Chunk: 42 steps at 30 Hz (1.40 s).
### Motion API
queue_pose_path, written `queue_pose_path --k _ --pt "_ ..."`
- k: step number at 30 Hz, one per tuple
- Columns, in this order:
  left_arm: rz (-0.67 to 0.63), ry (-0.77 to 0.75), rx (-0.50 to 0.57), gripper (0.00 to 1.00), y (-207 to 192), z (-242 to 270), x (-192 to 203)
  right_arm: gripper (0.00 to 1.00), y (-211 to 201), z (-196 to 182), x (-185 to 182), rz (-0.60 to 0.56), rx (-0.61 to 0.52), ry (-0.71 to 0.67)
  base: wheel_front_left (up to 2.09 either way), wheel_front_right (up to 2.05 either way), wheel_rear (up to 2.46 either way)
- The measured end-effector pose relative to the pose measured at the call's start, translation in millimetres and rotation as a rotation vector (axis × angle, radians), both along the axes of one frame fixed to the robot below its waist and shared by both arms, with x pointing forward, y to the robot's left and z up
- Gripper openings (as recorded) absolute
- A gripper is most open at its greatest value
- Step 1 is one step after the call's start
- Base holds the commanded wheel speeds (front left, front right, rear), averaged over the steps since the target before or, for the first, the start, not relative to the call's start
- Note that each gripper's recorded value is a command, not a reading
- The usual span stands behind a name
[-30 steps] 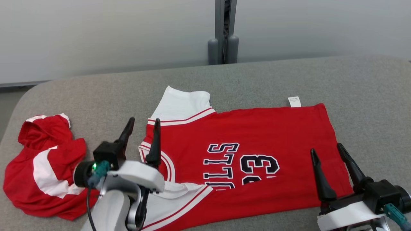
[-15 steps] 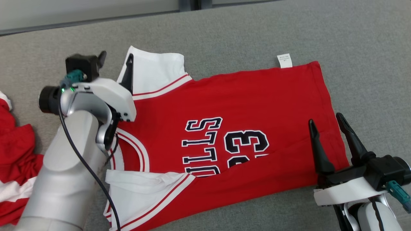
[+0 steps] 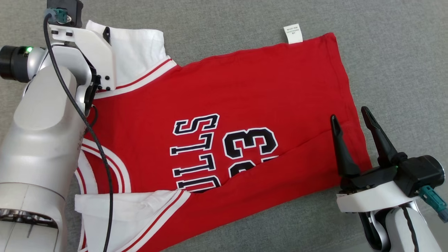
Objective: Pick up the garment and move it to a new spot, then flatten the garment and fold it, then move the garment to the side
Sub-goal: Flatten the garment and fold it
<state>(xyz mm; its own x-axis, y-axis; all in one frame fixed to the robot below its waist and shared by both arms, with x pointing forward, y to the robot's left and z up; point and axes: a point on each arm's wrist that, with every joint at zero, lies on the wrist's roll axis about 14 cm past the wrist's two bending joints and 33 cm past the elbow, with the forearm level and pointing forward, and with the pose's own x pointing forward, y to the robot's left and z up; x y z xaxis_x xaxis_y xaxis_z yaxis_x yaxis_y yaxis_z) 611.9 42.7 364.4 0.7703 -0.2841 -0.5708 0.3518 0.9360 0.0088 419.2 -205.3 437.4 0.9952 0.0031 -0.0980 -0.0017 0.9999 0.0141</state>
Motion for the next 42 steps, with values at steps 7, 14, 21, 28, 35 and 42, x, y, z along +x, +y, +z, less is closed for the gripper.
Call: queue_pose_path --k 7,14,21,28,35,42 --pt "0.031 0.059 0.020 0.95 1 -14 6 1.00 -8 -4 -5 -0.026 0.006 0.016 0.00 0.00 0.00" --pt "0.015 0.069 0.020 0.00 -4 -12 4 1.00 -10 -2 -5 -0.031 0.003 0.010 0.00 0.00 0.00" --pt "-0.006 0.005 -0.021 0.00 -12 6 5 1.00 -7 4 1 -0.024 0.011 -0.010 0.00 0.00 0.00" --pt "-0.020 -0.055 -0.083 0.00 -16 31 10 1.00 -12 -16 25 -0.039 0.116 0.064 0.00 0.00 0.00" --pt "-0.044 -0.089 -0.090 0.00 -17 41 12 1.00 -30 -23 71 0.004 0.069 0.266 0.00 0.00 0.00" --pt "-0.068 -0.131 -0.081 0.00 -14 51 18 1.00 -28 -38 99 0.059 0.020 0.540 0.00 0.00 0.00"
